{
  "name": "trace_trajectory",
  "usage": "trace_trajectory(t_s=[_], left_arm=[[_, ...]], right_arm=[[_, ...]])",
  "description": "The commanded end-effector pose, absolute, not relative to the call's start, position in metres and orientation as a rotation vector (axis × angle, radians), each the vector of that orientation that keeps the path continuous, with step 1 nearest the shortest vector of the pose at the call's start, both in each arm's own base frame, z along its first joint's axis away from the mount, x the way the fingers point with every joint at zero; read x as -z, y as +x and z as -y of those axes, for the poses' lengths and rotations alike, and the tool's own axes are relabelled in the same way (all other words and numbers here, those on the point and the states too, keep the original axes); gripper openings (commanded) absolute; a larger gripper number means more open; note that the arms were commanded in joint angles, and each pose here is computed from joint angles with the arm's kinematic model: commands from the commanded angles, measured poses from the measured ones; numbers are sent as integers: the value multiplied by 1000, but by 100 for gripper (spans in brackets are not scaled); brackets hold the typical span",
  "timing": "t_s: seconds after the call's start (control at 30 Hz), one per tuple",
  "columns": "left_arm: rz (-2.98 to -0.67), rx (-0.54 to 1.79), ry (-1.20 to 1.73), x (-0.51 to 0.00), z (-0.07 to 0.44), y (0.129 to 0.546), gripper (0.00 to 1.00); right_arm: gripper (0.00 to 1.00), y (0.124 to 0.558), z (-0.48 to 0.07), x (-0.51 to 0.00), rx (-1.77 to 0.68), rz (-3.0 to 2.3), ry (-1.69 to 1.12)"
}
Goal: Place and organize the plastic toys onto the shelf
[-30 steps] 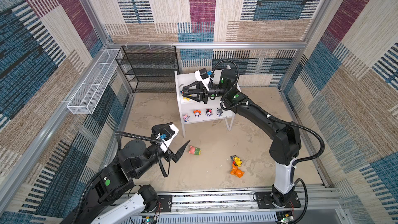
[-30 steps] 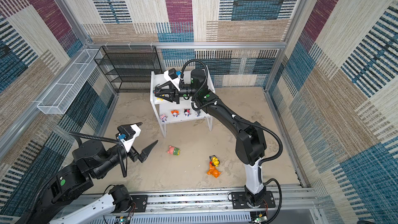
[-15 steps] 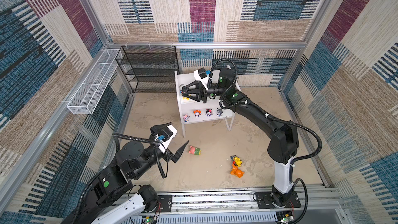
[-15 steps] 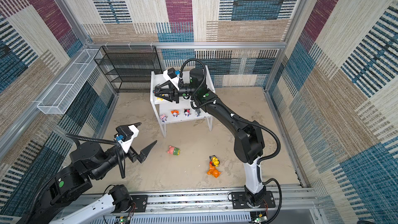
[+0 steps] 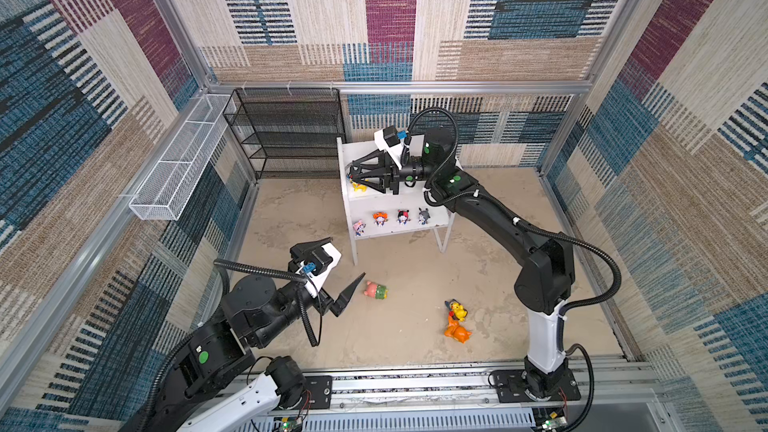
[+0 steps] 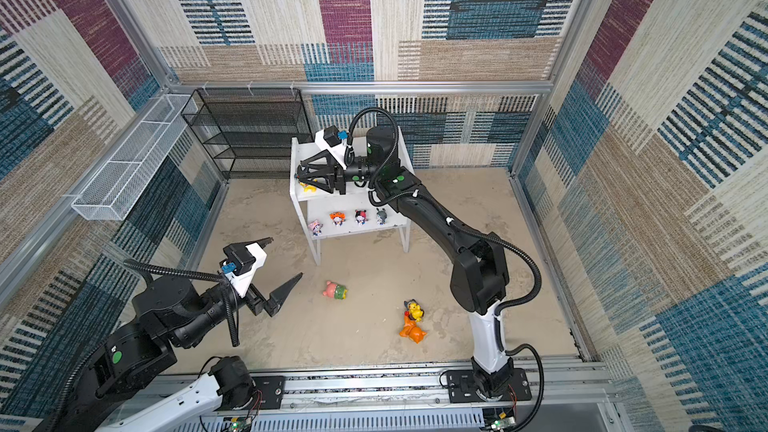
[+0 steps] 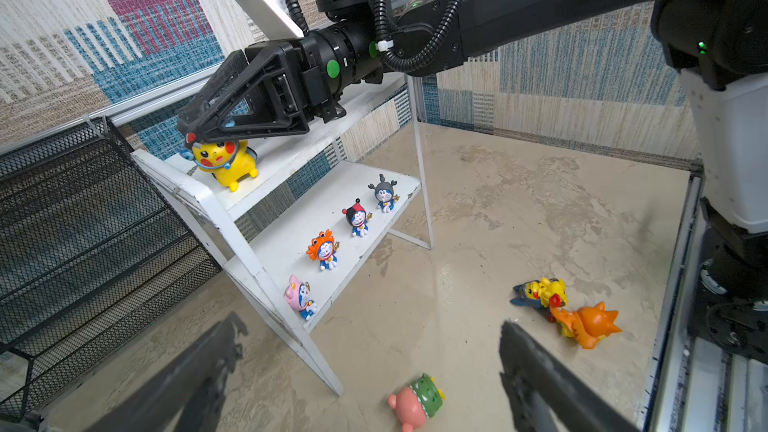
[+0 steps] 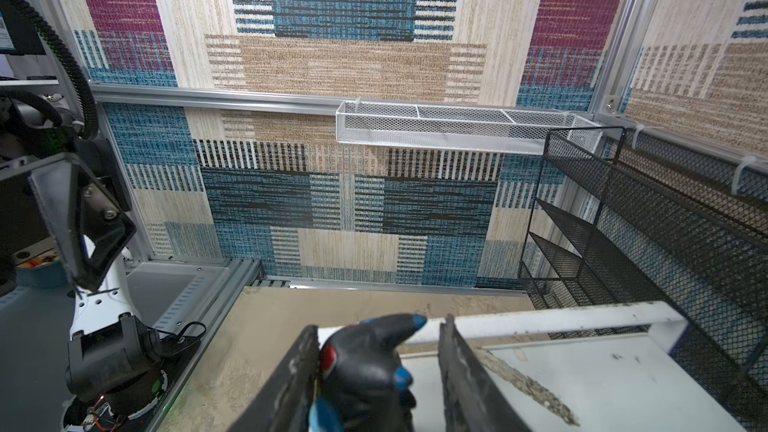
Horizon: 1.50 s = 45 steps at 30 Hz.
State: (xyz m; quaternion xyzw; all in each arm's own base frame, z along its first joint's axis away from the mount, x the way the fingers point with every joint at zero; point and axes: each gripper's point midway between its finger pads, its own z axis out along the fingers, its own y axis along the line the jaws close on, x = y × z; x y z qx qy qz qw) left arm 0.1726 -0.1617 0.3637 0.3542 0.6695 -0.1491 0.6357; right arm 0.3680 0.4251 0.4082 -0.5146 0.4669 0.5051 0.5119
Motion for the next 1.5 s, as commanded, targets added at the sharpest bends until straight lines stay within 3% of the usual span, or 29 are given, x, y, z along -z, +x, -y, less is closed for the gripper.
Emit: trace_trajectory(t_s=[0.0,1.47], left_arm=[[-1498,343,802,-371,163,173,99],[-1493,355,814,-368,165,172,99]], right_arm=[[49,370,-425,-409,-1201,-1130,-1235],[51,383,-402,-411,-1093,-1191,-1190]])
